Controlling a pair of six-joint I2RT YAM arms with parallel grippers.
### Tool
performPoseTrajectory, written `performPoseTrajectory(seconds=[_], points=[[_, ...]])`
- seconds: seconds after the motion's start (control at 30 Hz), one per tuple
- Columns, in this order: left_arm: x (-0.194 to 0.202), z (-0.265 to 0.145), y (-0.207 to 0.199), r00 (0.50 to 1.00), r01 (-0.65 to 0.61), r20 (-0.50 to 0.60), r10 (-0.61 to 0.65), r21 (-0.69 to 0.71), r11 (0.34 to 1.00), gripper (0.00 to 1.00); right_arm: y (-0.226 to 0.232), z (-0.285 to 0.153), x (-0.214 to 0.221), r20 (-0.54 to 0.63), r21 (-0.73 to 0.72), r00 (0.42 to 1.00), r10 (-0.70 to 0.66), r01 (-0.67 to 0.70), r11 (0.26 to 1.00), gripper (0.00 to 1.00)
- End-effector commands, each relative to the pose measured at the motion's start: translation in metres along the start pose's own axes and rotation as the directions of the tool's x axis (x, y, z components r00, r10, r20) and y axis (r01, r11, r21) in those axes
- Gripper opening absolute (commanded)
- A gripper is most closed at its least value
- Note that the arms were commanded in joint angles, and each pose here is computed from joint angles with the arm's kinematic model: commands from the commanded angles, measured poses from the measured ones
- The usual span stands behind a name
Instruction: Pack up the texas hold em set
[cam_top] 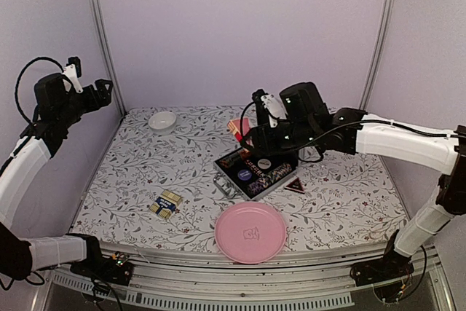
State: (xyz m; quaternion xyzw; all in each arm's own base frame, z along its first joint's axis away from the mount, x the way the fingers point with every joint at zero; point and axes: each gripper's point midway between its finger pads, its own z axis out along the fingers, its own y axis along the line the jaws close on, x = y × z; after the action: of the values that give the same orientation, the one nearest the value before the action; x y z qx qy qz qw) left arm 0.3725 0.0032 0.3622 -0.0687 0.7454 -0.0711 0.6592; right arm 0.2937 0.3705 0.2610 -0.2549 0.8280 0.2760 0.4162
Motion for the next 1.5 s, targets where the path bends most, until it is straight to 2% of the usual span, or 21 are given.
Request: performPoseTrajectory(seconds=[0.0, 0.2, 0.4, 0.67, 1.0, 1.47], points=[[-0.005, -0.002, 0.002, 1.000, -0.002, 0.016, 0.002, -0.004, 1.000, 0.97, -0.008, 0.033, 0.000, -0.054, 0.046, 0.998, -0.037, 0.039, 0.998, 0.43], [-0.006, -0.004, 0.002, 1.000, -0.004, 0.019, 0.004, -0.005, 1.000, 0.97, -0.067, 0.076, 0.029, -0.213, 0.110, 0.977, -0.002, 0.026, 0.994, 0.43], [-0.005, -0.002, 0.002, 1.000, -0.004, 0.015, 0.004, -0.005, 1.000, 0.97, -0.112, 0.101, 0.064, -0.368, 0.173, 0.930, -0.016, 0.085, 0.981, 0.42], [-0.004, -0.002, 0.002, 1.000, -0.002, 0.013, 0.002, -0.001, 1.000, 0.97, -0.133, 0.108, 0.097, -0.473, 0.212, 0.881, -0.011, 0.126, 0.969, 0.42], [-0.005, -0.002, 0.000, 1.000, 0.001, 0.015, -0.001, 0.007, 1.000, 0.97, -0.151, 0.112, 0.114, -0.531, 0.270, 0.847, -0.005, 0.175, 0.947, 0.42], [-0.005, -0.003, 0.000, 1.000, 0.002, 0.016, -0.002, 0.009, 1.000, 0.97, -0.165, 0.118, 0.112, -0.539, 0.320, 0.842, 0.026, 0.176, 0.931, 0.41]])
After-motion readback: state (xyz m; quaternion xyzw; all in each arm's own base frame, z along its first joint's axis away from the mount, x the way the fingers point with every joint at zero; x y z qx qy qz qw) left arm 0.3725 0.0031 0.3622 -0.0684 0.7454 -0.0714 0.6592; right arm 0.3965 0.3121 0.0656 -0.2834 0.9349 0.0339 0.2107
